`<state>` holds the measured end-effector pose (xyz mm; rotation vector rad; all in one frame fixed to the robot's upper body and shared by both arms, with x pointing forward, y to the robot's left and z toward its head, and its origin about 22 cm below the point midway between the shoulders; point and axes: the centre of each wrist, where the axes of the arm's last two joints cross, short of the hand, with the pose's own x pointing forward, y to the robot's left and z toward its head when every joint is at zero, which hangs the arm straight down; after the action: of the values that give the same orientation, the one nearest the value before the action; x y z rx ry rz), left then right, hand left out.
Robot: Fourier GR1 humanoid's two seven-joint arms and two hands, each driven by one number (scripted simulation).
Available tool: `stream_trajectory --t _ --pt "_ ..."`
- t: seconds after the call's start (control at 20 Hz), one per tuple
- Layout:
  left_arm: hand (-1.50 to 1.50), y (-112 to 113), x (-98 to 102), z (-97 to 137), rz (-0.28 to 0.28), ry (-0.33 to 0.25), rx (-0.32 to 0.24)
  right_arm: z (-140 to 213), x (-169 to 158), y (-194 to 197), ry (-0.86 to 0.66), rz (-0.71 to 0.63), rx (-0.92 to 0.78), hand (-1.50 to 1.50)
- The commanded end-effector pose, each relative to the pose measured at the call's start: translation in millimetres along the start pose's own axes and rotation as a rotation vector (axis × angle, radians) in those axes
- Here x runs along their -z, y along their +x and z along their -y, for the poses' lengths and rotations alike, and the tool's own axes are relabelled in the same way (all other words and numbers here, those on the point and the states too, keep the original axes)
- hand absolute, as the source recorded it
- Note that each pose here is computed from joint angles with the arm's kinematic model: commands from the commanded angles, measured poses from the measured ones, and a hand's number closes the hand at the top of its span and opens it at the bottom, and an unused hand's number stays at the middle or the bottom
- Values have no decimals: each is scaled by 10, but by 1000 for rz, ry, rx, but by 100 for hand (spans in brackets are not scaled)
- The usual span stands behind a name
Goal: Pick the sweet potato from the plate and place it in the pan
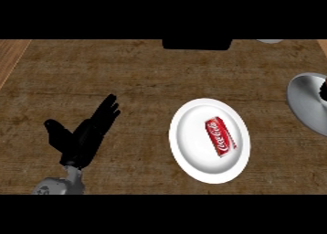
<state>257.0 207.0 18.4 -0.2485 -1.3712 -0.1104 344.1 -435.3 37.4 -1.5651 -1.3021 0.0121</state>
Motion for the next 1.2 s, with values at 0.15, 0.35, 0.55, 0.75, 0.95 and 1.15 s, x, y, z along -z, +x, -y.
stream_trajectory --t 0.15,0.35,0.55,0.75,0.95,1.15 --pt "0 140 51 48 16 -23 13 119 154 -322 -15 -17 14 150" --pt "0 -46 73 91 -1 -30 24 239 203 -553 218 -201 -158 -150" --pt "0 1 9 39 16 -46 0 180 132 -567 246 -195 -73 -150" --pt "0 16 -1 -13 2 -26 -14 88 64 -498 188 -172 138 -150" --pt "0 -80 -62 -69 -5 -13 -11 162 147 -492 103 -164 370 -150" --pt "0 36 -63 -25 11 -22 1 381 250 -711 141 -245 509 -150"
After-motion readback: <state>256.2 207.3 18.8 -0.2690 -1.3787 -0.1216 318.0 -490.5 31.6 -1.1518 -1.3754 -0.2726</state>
